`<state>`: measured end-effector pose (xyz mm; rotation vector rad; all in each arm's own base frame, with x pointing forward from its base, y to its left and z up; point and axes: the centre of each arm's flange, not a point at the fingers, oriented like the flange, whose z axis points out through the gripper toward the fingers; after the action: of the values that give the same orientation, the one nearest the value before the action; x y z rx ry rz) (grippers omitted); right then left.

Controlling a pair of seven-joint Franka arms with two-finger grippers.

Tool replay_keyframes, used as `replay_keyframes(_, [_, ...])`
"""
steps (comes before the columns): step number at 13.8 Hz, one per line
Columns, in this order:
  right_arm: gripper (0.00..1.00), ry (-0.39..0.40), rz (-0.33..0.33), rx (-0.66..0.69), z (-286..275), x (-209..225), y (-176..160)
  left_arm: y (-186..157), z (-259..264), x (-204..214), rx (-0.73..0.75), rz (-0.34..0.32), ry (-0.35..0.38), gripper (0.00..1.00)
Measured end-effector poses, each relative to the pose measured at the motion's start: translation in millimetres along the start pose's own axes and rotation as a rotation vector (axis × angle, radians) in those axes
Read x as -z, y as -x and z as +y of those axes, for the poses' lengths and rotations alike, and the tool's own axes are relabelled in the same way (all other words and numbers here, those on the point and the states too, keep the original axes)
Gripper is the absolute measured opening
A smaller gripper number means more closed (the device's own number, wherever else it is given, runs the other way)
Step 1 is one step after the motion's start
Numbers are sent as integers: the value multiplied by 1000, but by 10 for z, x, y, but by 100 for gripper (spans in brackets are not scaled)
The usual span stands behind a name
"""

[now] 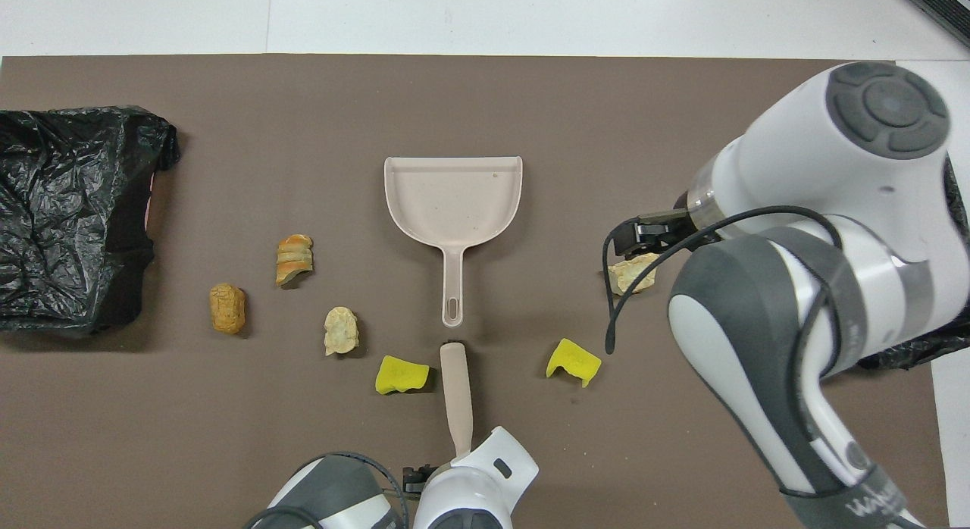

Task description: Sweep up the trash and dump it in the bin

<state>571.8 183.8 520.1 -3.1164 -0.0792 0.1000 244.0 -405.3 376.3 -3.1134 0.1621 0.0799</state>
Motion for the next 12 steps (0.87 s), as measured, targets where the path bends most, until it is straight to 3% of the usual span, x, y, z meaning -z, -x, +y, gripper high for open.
replay_keyframes(3, [100,-4,12,-34,-391,-192,-20,8,-5,-101,12,-2,3,100])
replay_keyframes(7, [100,-9,24,-61,-668,-399,-14,8,-4,-192,30,-18,17,89])
replay_keyframes(11, [100,-7,34,-73,-898,-535,12,18,-9,-223,42,-33,22,85])
replay_keyframes(12, [100,-6,33,-72,-906,-545,17,24,-16,-238,45,-38,22,80])
